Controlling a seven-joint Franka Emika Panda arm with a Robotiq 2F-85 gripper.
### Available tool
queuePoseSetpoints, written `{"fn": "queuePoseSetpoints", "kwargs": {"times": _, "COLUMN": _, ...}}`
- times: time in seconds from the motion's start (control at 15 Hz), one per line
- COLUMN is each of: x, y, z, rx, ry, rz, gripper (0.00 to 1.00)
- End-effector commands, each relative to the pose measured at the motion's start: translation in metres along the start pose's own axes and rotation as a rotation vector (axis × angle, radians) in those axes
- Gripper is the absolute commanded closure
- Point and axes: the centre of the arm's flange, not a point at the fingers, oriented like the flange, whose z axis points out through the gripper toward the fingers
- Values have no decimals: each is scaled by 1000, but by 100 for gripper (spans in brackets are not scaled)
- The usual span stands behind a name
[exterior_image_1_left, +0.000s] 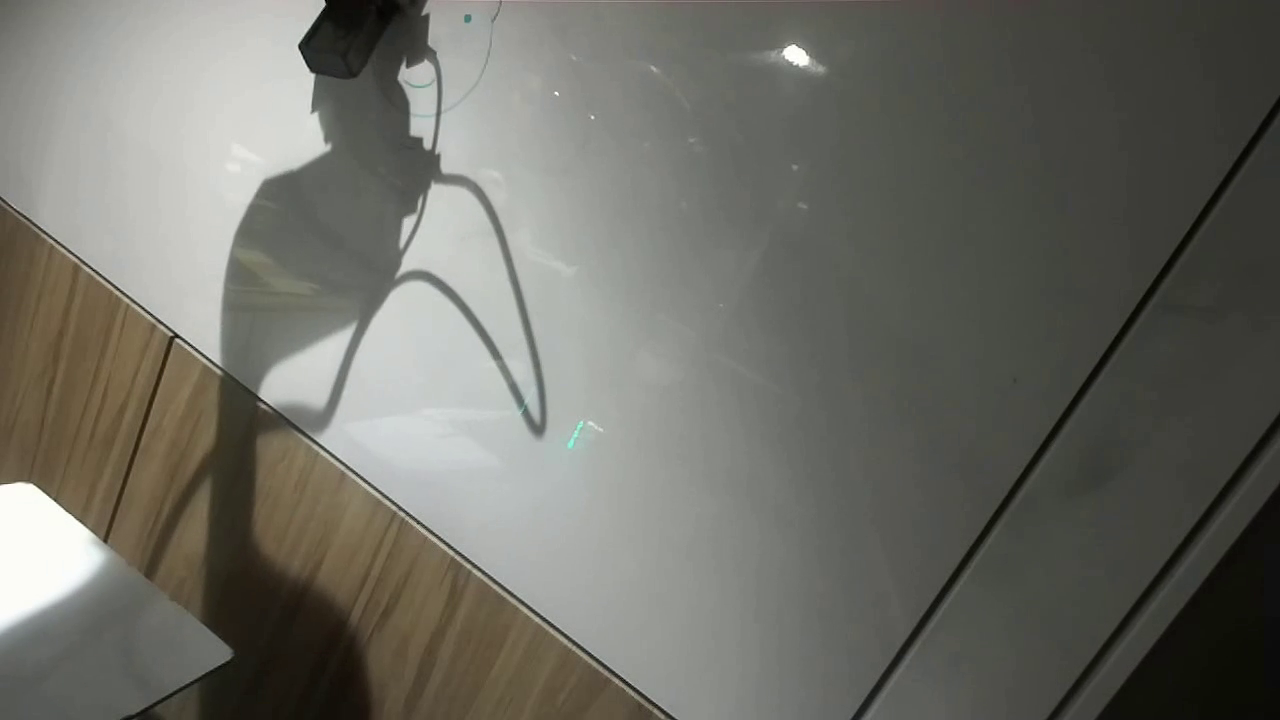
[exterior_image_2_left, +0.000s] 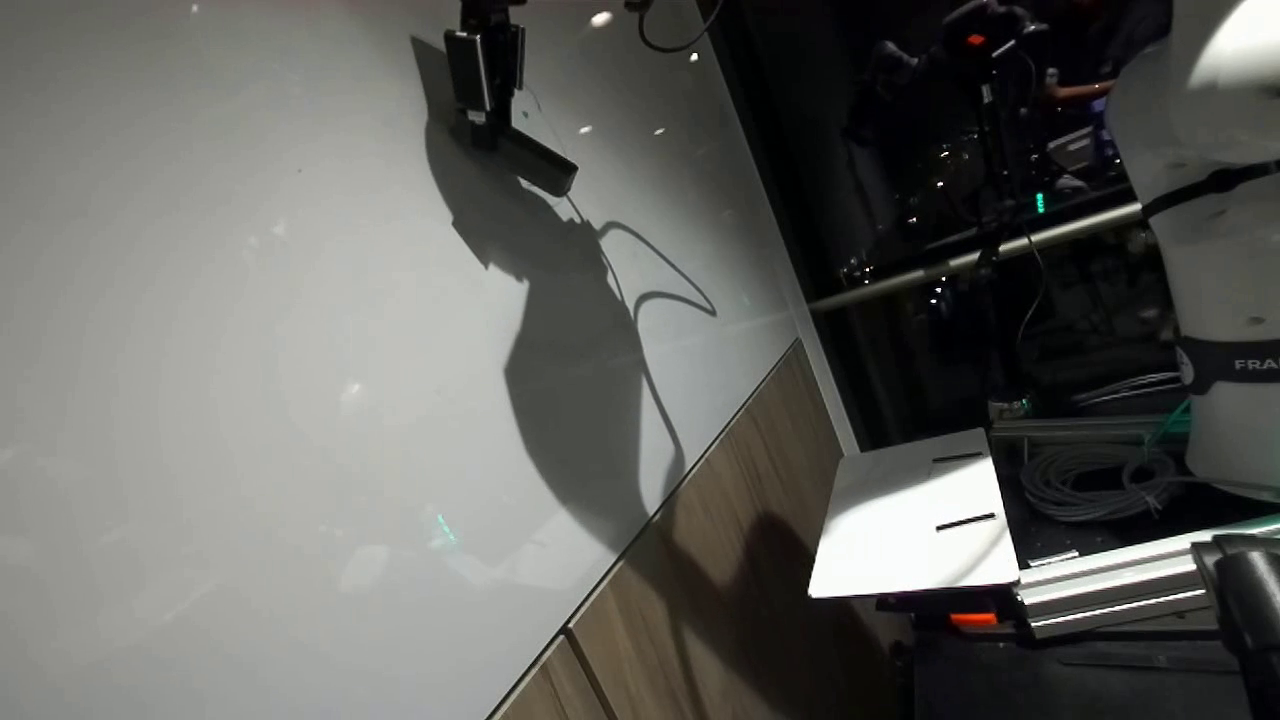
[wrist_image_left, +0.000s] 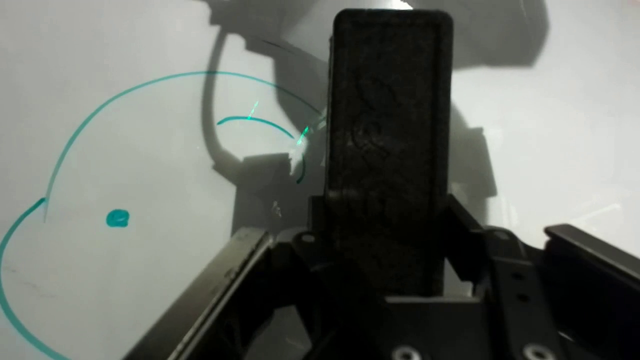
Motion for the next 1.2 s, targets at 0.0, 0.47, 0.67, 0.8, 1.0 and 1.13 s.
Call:
{"fn": "queuePoseSetpoints", "kwargs": {"times": 0.0, "x": 24, "y": 5, "z": 3, "rx": -13, "ry": -8, "rz": -12, "gripper": 69}}
{"fn": "queuePoseSetpoints", "kwargs": {"times": 0.47, "x": 43, "y": 2, "z": -53, "rx": -33, "ry": 43, "rz": -20, "gripper": 69}}
{"fn": "queuePoseSetpoints", "kwargs": {"times": 0.67, "x": 50, "y": 17, "z": -62, "rx": -38, "ry": 65, "rz": -5, "gripper": 69}}
{"fn": "queuePoseSetpoints", "kwargs": {"times": 0.8, "x": 51, "y": 29, "z": -52, "rx": -42, "ry": 55, "rz": 9, "gripper": 69}}
{"fn": "queuePoseSetpoints", "kwargs": {"times": 1.0, "x": 46, "y": 45, "z": -26, "rx": -41, "ry": 17, "rz": 28, "gripper": 69}}
{"fn": "queuePoseSetpoints", "kwargs": {"times": 1.13, "x": 39, "y": 52, "z": -4, "rx": -37, "ry": -13, "rz": 42, "gripper": 69}}
